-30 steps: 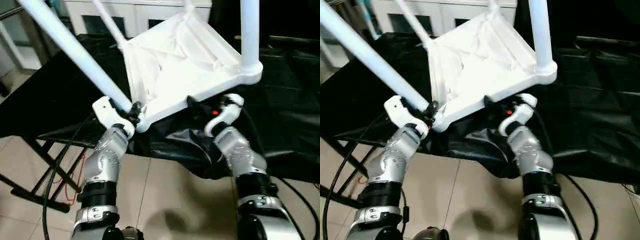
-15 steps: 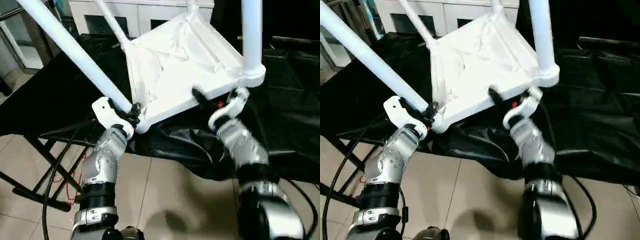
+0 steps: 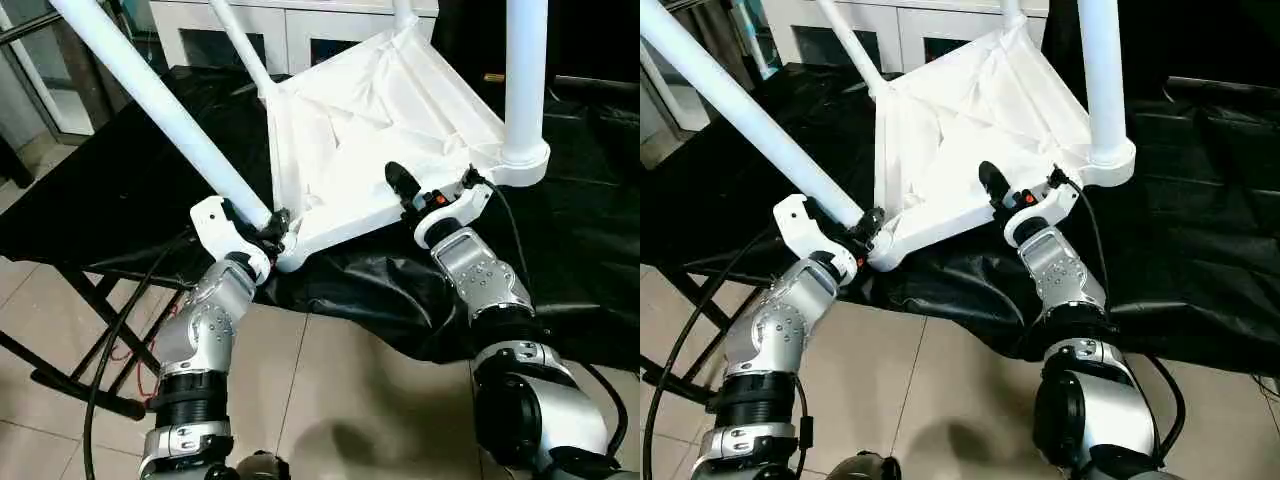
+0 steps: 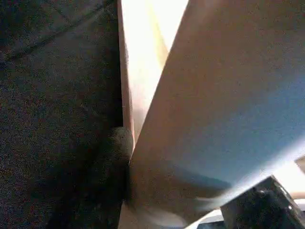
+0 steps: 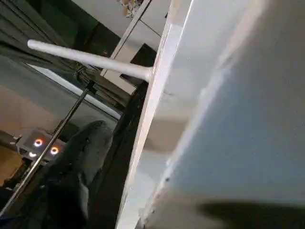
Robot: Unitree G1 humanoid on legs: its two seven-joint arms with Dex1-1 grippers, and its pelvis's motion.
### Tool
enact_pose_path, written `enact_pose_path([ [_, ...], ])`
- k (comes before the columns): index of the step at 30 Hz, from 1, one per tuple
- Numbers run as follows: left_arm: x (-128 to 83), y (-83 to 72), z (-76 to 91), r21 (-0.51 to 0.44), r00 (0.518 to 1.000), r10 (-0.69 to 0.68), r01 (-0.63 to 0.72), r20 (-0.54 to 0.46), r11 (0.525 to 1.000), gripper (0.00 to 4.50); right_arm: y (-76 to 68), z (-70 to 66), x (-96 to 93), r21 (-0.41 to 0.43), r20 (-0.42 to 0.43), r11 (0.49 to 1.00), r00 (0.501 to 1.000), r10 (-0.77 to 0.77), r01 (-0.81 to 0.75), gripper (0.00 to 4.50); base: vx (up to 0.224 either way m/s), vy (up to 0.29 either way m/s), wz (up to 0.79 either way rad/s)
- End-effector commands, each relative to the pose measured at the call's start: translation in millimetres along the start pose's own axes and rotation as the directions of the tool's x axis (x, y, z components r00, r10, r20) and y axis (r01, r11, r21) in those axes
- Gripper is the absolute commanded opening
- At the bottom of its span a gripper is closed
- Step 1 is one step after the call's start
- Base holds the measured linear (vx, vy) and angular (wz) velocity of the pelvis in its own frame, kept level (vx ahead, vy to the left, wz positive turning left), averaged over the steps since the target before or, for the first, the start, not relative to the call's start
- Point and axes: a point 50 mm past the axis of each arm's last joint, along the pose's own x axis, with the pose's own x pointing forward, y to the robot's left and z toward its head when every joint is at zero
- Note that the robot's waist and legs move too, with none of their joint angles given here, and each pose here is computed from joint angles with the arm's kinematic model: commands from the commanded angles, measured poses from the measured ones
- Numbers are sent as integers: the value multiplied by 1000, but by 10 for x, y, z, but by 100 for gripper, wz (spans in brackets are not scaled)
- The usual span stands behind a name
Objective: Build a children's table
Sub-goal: Flip table
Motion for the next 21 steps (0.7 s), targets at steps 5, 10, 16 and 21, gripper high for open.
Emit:
enact_pose_path([
  [5, 0, -219, -109, -57, 985, -165, 161, -57, 985, 237, 99, -22, 78, 22, -21, 999, 999, 28, -27, 327, 0, 0, 0],
  [10, -8, -218, -114, -35, 983, -170, 168, -65, 985, 237, 73, -19, 71, 23, -20, 1000, 1000, 17, -17, 281, 0, 0, 0],
  [16, -13, -221, -117, -24, 981, -180, 178, -71, 984, 237, 54, -4, 66, 28, -8, 1000, 1000, 10, -10, 245, 0, 0, 0],
  [21, 9, -158, -112, 10, 989, -122, 123, -78, 992, 293, 38, 30, 60, 23, 11, 1000, 1000, -4, 4, 213, 0, 0, 0],
])
